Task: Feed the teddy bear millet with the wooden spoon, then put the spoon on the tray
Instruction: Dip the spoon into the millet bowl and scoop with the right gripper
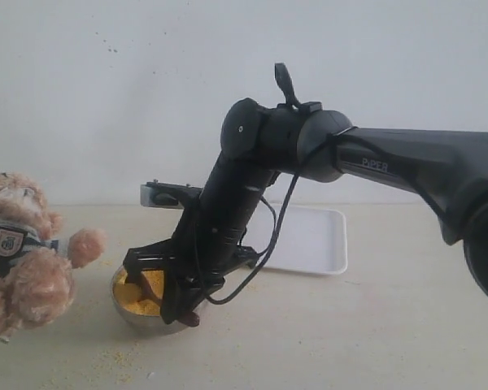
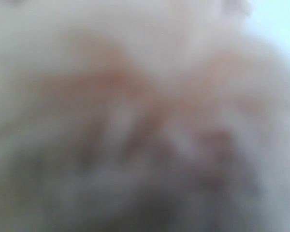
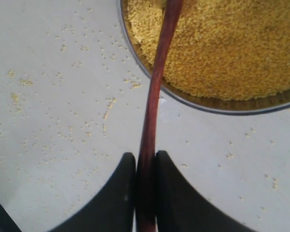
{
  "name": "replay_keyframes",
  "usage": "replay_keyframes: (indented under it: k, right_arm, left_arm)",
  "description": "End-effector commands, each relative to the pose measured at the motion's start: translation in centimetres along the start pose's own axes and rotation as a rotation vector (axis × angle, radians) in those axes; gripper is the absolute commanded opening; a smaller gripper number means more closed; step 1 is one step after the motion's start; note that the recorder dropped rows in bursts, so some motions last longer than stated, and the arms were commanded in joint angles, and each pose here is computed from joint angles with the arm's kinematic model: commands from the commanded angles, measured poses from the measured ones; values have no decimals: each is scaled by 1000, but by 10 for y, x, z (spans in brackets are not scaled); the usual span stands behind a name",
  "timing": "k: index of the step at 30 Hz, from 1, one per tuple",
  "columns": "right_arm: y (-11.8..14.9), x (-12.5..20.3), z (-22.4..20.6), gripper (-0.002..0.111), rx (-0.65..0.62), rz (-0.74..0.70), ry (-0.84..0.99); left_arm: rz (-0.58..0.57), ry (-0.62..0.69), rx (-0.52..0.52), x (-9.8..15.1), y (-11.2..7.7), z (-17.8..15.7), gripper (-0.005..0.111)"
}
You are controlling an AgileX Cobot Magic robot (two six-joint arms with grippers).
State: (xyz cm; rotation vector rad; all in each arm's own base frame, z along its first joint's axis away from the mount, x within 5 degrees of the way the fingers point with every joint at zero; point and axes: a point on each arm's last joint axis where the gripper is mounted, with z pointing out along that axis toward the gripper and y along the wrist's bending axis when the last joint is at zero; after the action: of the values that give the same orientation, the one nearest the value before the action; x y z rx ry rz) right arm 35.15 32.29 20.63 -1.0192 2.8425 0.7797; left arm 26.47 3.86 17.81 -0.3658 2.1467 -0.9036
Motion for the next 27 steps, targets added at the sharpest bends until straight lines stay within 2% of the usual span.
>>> replay_keyframes:
  k: [1,6,11,19,27]
  right_arm:
    - [-10,-3,-9,0,-26,39,-25]
    - [-21,-6,-11,0,-114,98,-49]
    - [-22,-7,-10,0,-158,93,-61]
    - [-39,-5,-3,0,-11,170,-36]
    - [-27,-7,1,0,-170,139,-41]
  left_arm:
    - [-6,-13,31,-1,-4,-1,4]
    - [-6,-13,31,-1,-4,-1,4]
    - [-6,-13,31,-1,-4,-1,4]
    - [-6,-13,31,-1,-4,-1,4]
    - [-6,-13,31,-1,-4,-1,4]
